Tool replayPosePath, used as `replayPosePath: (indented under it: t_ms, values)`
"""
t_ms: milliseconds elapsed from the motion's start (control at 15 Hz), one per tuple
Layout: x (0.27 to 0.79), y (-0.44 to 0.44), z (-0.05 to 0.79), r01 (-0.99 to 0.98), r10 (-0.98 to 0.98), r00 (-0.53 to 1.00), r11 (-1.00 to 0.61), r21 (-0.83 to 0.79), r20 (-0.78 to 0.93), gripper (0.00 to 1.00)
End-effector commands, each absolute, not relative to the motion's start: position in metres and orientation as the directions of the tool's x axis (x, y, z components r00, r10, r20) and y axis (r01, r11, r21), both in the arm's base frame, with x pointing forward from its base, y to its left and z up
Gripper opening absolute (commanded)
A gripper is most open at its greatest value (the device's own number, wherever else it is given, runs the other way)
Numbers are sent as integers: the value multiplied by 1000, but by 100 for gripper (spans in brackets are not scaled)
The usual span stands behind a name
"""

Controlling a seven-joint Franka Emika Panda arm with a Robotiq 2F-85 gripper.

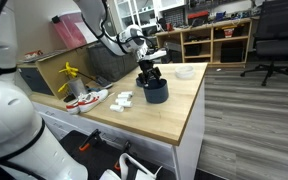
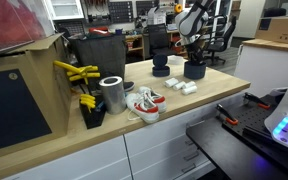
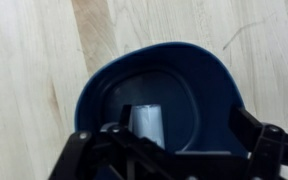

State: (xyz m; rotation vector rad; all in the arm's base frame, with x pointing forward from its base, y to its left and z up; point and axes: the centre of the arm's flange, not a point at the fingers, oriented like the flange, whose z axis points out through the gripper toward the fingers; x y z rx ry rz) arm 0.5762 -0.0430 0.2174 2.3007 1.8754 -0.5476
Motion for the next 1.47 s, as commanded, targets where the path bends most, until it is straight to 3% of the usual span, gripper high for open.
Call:
replayPosePath:
  t_ms: [0, 467, 733, 867, 933, 1067, 1267, 1333, 1400]
  values:
    - [570, -44, 214, 978, 931, 122, -172, -117, -344, 90]
    - [565, -41, 205, 985, 937, 107, -145, -93, -332, 86]
    - [561, -37, 200, 991, 943, 98, -122, -56, -319, 63]
    - [560, -35, 193, 993, 944, 88, -108, -45, -316, 57]
    - [560, -34, 190, 994, 946, 85, -102, -38, -314, 61]
    - [557, -32, 184, 996, 948, 73, -84, -23, -310, 59]
    - [550, -32, 174, 998, 950, 58, -62, -4, -308, 69]
    - [549, -32, 172, 999, 950, 53, -54, 5, -309, 65]
    - [548, -33, 170, 999, 951, 48, -47, 11, -307, 42]
